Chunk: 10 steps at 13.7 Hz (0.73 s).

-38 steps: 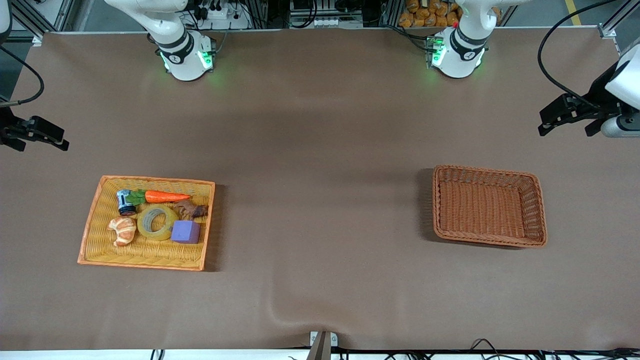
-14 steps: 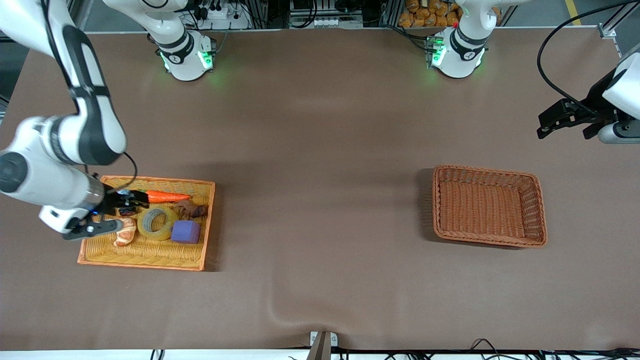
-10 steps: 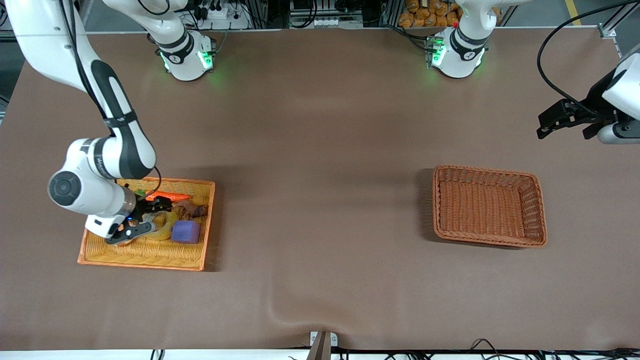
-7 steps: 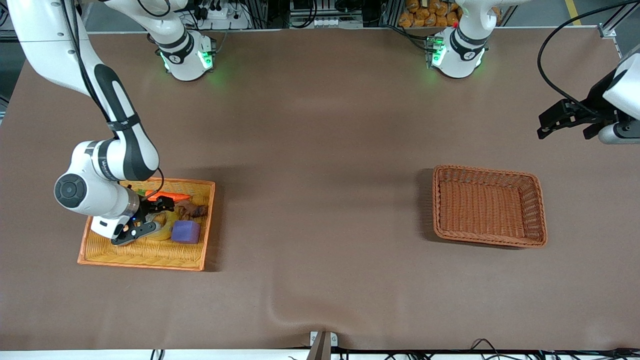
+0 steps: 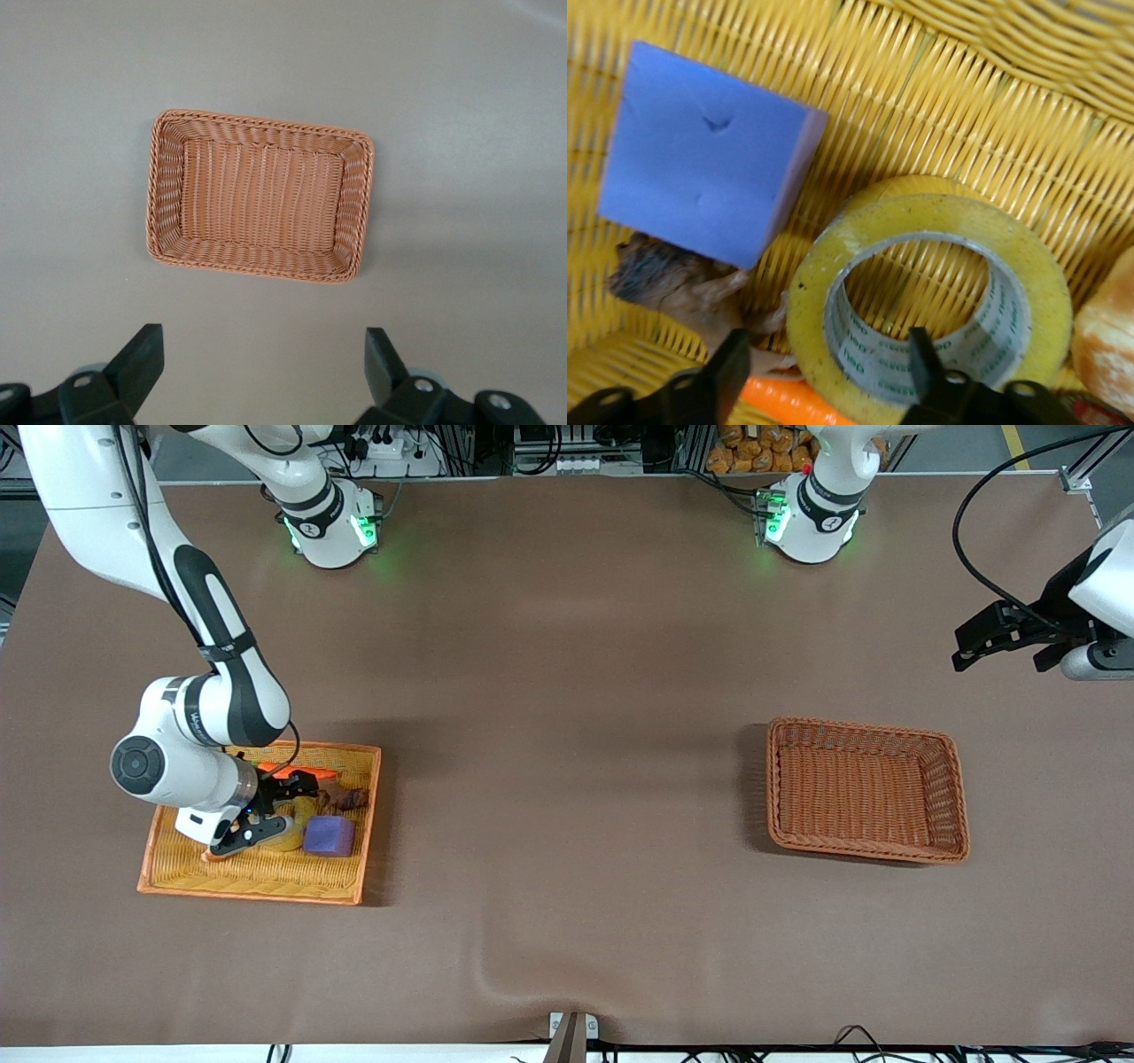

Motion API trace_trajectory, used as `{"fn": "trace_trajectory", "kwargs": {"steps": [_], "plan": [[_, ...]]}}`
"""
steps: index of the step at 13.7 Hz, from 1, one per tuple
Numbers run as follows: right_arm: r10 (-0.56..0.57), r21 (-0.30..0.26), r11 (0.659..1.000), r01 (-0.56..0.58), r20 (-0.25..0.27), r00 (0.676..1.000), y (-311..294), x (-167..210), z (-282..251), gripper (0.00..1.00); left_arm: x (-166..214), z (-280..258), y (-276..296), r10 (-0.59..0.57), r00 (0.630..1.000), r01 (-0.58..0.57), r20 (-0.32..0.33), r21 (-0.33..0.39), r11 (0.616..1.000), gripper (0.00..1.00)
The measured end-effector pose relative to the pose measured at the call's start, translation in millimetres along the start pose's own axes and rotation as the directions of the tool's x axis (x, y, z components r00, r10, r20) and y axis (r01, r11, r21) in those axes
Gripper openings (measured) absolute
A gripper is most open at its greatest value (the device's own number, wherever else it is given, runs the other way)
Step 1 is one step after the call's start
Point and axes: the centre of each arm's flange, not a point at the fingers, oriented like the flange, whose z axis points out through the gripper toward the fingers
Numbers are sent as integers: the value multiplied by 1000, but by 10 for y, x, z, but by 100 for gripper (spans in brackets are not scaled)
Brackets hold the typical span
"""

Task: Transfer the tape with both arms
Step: 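Close the right gripper on the tape roll's rim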

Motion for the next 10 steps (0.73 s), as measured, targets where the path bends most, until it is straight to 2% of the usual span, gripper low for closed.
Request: {"fn": "trace_trajectory", "kwargs": {"steps": [3, 5, 7, 10], "plan": [[-2, 2, 1000, 2, 3, 1000, -42, 34, 88, 41, 5, 11, -1, 0, 1000, 0, 2, 0, 1000, 100], [7, 5, 1000, -7, 16, 1000, -160, 137, -111, 22, 15, 33, -2, 0, 1000, 0, 6, 0, 1000, 100], [0, 13, 1000, 0, 40, 999, -252, 209, -346, 22, 23, 48, -3, 1, 1000, -1, 9, -1, 1000, 100], [-6, 3, 1000, 5, 37, 999, -240, 238, -491, 22, 24, 49, -4, 1, 1000, -1, 9, -1, 1000, 100]]}}
